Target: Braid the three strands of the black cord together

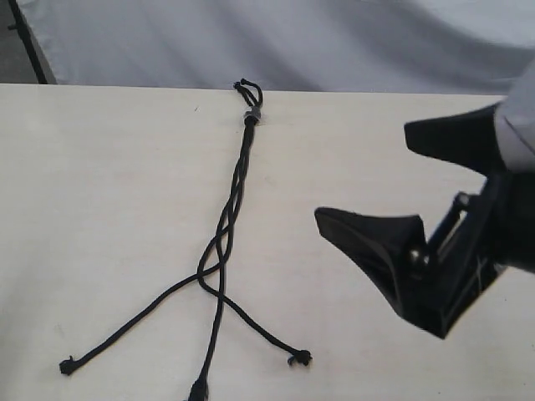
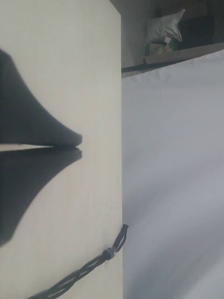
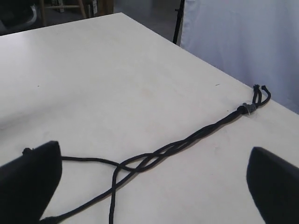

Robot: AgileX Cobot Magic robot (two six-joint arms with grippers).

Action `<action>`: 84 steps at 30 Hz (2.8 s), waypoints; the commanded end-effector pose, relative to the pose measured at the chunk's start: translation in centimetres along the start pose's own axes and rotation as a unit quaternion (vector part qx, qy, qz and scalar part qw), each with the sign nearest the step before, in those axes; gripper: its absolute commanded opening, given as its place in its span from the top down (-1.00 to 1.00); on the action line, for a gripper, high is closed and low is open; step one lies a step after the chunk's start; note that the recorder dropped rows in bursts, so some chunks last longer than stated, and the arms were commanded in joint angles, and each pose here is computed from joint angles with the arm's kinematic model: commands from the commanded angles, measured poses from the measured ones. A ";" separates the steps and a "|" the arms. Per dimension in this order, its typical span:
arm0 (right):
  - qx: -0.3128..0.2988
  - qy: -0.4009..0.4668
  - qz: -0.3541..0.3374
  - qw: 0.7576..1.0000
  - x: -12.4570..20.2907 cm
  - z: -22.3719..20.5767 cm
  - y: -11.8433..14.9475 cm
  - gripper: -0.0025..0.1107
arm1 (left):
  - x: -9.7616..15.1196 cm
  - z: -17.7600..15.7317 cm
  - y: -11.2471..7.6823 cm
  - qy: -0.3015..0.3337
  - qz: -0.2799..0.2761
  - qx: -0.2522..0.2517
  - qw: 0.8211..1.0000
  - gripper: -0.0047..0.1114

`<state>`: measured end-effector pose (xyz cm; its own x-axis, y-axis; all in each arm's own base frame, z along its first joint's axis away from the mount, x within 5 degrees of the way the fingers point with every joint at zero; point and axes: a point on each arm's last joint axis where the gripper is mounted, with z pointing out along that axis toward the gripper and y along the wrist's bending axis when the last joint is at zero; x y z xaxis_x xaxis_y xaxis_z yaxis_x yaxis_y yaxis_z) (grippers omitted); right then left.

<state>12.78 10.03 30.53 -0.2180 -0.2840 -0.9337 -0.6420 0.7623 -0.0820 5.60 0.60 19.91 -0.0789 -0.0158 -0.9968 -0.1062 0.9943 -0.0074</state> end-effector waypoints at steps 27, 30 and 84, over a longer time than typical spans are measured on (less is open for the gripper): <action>0.020 -0.147 0.092 0.985 11.9 -3.8 0.7 -0.82 | 0.2 0.0 0.0 0.002 -0.004 -0.001 1.000 0.92; 0.020 -0.153 0.092 0.984 11.9 -3.9 0.7 -0.82 | 0.2 0.0 0.0 0.002 -0.004 -0.001 1.000 0.92; 0.363 -0.103 0.126 0.918 14.7 -7.6 -2.4 -0.81 | 0.2 0.0 0.0 0.002 0.000 -0.002 1.000 0.92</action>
<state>5.64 -0.38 19.74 -0.0959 0.0243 -0.9951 0.0796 0.9967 0.0166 5.59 0.61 19.87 -0.0828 -0.0162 -0.9964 -0.1063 0.9943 -0.0073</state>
